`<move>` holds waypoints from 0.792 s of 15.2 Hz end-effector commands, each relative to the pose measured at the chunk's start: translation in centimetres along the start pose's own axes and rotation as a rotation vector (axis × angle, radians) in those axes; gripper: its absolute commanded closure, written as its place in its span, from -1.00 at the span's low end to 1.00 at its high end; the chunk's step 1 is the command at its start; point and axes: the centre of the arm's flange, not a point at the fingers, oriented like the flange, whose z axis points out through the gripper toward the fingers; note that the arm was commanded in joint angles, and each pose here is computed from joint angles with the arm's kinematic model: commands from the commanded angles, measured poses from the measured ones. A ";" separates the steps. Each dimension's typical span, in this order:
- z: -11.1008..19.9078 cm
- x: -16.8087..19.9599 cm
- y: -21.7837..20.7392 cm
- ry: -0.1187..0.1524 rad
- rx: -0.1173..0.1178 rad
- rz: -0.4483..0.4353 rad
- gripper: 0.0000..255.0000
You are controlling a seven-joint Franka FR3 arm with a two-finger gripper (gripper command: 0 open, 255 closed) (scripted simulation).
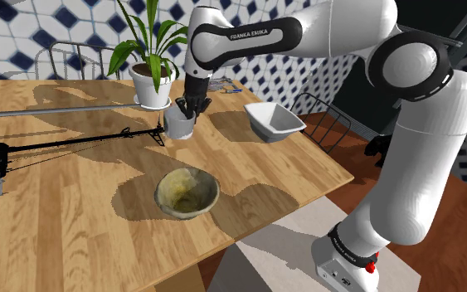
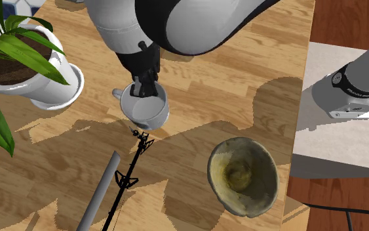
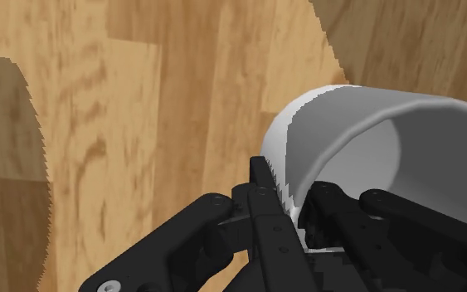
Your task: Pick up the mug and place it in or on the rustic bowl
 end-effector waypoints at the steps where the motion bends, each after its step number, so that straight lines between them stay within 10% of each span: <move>1: -1.1 -0.1 0.0 0.000 0.000 0.000 1.00; 12: -6.9 -0.6 -0.3 0.000 0.000 0.000 1.00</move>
